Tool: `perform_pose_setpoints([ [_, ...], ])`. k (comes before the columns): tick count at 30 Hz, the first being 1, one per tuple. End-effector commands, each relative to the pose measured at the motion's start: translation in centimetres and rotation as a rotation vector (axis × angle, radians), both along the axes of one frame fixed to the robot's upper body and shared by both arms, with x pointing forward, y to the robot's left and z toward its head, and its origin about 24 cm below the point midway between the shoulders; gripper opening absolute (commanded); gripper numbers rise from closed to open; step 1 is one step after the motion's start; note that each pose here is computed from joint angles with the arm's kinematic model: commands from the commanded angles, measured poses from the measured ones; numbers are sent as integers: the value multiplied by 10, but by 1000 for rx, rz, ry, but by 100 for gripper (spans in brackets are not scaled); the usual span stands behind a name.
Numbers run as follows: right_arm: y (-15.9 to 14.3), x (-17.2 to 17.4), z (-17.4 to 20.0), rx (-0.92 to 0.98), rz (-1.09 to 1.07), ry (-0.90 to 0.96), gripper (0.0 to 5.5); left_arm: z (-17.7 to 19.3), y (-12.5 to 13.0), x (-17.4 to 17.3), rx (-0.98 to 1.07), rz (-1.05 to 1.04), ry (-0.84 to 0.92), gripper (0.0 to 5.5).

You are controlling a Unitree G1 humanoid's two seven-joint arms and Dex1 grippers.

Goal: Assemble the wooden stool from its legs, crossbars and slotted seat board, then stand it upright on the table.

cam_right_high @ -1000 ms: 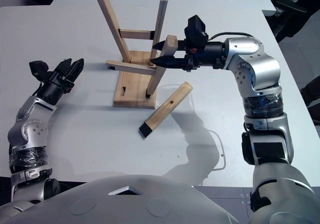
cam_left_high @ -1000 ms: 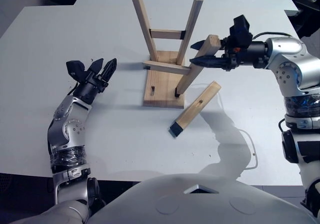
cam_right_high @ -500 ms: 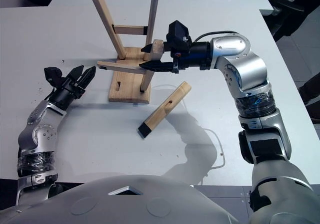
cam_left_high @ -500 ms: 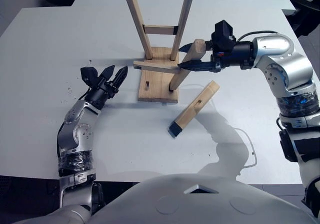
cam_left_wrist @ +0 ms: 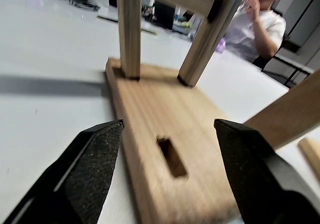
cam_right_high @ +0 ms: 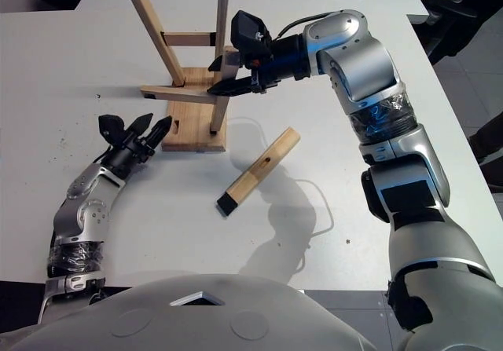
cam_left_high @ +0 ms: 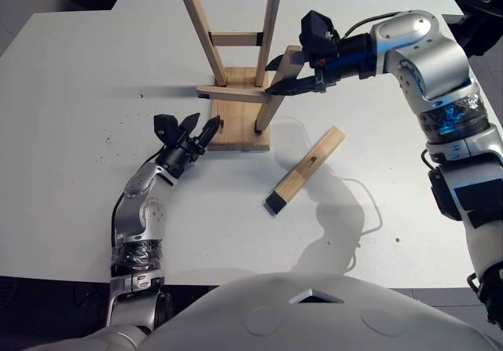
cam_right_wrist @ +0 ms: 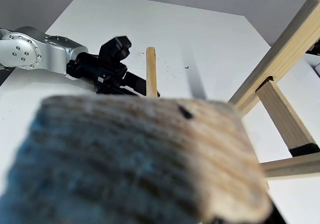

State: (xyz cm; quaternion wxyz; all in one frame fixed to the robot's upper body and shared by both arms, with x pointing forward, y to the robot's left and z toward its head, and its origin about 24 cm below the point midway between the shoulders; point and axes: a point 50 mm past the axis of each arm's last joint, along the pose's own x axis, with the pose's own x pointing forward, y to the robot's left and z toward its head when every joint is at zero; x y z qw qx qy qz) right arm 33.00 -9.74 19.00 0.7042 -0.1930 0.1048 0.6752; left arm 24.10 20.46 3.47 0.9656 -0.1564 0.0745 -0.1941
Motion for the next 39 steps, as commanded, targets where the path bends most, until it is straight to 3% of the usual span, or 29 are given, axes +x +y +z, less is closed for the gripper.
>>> perform_pose_setpoints([
  [1, -38, -14, -30, -104, -91, 167, 201, -2, 6, -5, 9, 41, 2, 333],
  [7, -48, -29, -4, -91, -58, 143, 201, -2, 7, -10, 4, 82, 4, 333],
  [16, -26, -33, 20, -83, 4, 80, 201, -18, -18, -24, 38, 4, 59, 333],
  [22, -7, -34, 4, -134, 42, 107, 201, -29, -27, -25, 90, -35, 97, 333],
  [33, -4, -40, -62, -83, -129, 260, 201, -33, -26, -20, 116, -69, 108, 333],
  [38, -13, -32, -40, 54, -217, 166, 201, -31, -17, -17, 114, -62, 108, 333],
  [39, -14, -31, -35, 77, -220, 156, 239, -31, -16, -17, 114, -60, 108, 333],
])
